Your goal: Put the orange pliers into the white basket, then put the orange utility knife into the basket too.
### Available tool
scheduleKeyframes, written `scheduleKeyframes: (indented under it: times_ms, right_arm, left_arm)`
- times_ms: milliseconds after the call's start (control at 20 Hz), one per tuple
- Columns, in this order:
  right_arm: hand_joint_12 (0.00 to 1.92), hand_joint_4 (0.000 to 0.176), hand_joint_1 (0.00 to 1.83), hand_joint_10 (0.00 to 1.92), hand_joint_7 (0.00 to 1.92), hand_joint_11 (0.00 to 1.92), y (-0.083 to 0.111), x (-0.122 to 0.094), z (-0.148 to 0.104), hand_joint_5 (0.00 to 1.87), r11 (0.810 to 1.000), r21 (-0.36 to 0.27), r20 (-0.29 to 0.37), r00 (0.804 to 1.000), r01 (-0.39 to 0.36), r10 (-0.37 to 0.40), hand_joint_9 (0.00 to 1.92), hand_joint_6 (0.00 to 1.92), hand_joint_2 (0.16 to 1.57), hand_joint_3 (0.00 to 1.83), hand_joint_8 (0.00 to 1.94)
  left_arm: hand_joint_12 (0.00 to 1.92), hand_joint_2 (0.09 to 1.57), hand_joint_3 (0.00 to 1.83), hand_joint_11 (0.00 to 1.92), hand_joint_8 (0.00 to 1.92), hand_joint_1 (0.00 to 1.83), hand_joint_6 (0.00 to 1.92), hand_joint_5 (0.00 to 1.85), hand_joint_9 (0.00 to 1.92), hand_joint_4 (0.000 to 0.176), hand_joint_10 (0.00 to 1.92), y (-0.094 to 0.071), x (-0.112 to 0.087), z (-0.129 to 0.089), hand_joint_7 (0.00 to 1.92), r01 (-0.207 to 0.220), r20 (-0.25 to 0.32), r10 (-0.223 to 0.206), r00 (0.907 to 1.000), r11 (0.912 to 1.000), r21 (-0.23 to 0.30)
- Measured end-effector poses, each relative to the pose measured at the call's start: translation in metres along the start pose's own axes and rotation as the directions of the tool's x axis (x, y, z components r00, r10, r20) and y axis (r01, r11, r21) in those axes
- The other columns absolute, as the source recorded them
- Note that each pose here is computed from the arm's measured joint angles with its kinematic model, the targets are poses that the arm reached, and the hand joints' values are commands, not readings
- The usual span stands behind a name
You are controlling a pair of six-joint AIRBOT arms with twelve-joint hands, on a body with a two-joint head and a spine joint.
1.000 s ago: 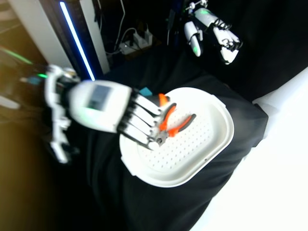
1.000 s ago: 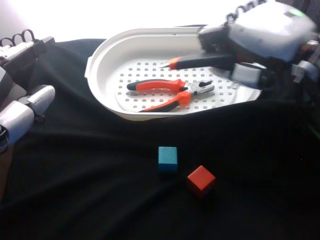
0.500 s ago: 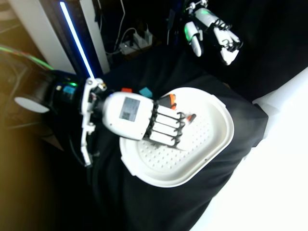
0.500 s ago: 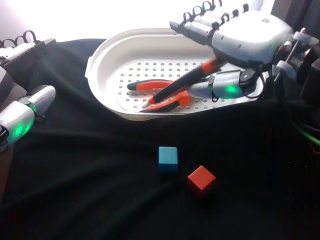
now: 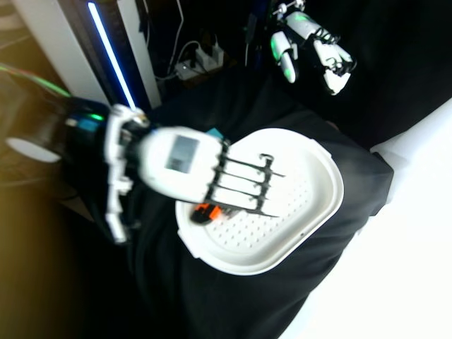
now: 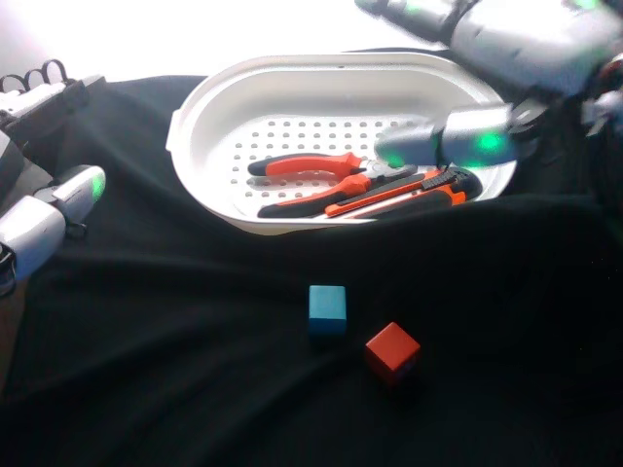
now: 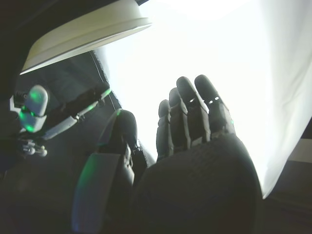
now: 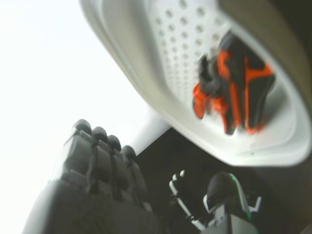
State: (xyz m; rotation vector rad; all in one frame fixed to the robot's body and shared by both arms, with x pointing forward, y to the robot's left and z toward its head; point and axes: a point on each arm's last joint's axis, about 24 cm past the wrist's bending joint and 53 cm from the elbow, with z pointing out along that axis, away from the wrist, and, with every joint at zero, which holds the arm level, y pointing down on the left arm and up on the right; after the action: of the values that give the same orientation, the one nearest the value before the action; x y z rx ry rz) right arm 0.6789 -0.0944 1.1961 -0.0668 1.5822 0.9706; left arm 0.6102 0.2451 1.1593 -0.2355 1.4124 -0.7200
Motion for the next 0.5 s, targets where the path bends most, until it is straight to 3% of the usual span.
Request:
scheduleKeyframes:
  times_ms: [50,100,150,200,250,300,400,450,500]
  right_arm:
    - [0.0,0.173,0.17,0.0,0.0,0.0,0.005,-0.013,-0.007,0.0,1.0,-0.017,0.032,0.999,0.016,-0.016,0.0,0.0,1.02,0.01,0.0]
    - [0.0,0.175,0.17,0.0,0.0,0.0,0.01,-0.029,-0.018,0.0,0.999,-0.031,0.076,0.997,0.019,-0.017,0.0,0.0,1.03,0.01,0.0]
    - [0.0,0.141,0.17,0.0,0.0,0.0,0.012,-0.036,-0.026,0.0,0.999,-0.037,0.099,0.995,0.023,-0.019,0.0,0.0,1.06,0.02,0.0]
    - [0.0,0.148,0.15,0.0,0.0,0.0,0.012,-0.043,-0.04,0.0,0.999,-0.039,0.127,0.992,0.031,-0.026,0.0,0.0,1.08,0.02,0.0]
    - [0.0,0.12,0.13,0.0,0.0,0.0,0.01,-0.045,-0.053,0.0,0.999,-0.03,0.138,0.99,0.035,-0.031,0.0,0.0,1.1,0.02,0.0]
    - [0.0,0.137,0.16,0.0,0.0,0.0,0.006,-0.046,-0.064,0.0,0.999,-0.018,0.143,0.989,0.036,-0.033,0.0,0.0,1.1,0.02,0.0]
    - [0.0,0.138,0.25,0.0,0.0,0.0,0.0,-0.054,-0.085,0.0,1.0,0.008,0.183,0.983,0.025,-0.025,0.0,0.0,1.15,0.03,0.0]
    - [0.0,0.1,0.22,0.0,0.0,0.0,0.0,-0.063,-0.094,0.0,1.0,0.009,0.218,0.975,0.027,-0.028,0.0,0.0,1.15,0.02,0.0]
    - [0.0,0.105,0.2,0.0,0.0,0.0,0.0,-0.076,-0.105,0.0,1.0,0.013,0.271,0.962,0.026,-0.029,0.0,0.0,1.15,0.02,0.0]
  left_arm:
    - [1.07,1.43,0.0,0.0,0.0,0.58,0.0,0.31,0.24,0.022,0.62,-0.001,0.0,-0.001,0.38,0.001,-0.001,-0.001,1.0,1.0,0.0]
    - [1.03,1.42,0.0,0.0,0.0,0.57,0.0,0.3,0.25,0.027,0.6,-0.003,-0.002,-0.001,0.37,0.0,-0.003,0.0,1.0,1.0,0.005]
    - [0.97,1.41,0.0,0.0,0.0,0.58,0.0,0.28,0.25,0.017,0.58,-0.006,-0.004,-0.001,0.36,-0.002,0.0,0.002,1.0,0.9999,0.013]
    - [0.88,1.39,0.0,0.0,0.0,0.54,0.0,0.26,0.24,0.015,0.45,-0.006,-0.01,-0.002,0.32,-0.014,0.014,0.014,0.9998,0.9997,0.019]
    - [0.83,1.39,0.0,0.0,0.0,0.55,0.0,0.23,0.22,0.025,0.34,-0.006,-0.015,-0.003,0.3,-0.014,0.027,0.013,0.9996,0.9998,0.015]
    - [0.74,1.39,0.0,0.0,0.0,0.5,0.0,0.15,0.17,0.021,0.24,-0.007,-0.019,-0.003,0.21,-0.014,0.041,0.013,0.9991,0.9997,0.019]
    - [0.42,1.39,0.0,0.0,0.0,0.39,0.0,0.02,0.09,0.039,0.11,-0.013,-0.02,-0.005,0.06,-0.016,0.038,0.015,0.9992,0.9993,0.032]
    - [0.27,1.38,0.0,0.0,0.0,0.32,0.0,0.0,0.05,0.052,0.06,-0.015,-0.022,-0.007,0.01,-0.026,0.038,0.024,0.999,0.9987,0.043]
    - [0.15,1.38,0.0,0.0,0.0,0.23,0.0,0.0,0.03,0.057,0.03,-0.018,-0.028,-0.01,0.0,-0.036,0.05,0.033,0.9982,0.9979,0.054]
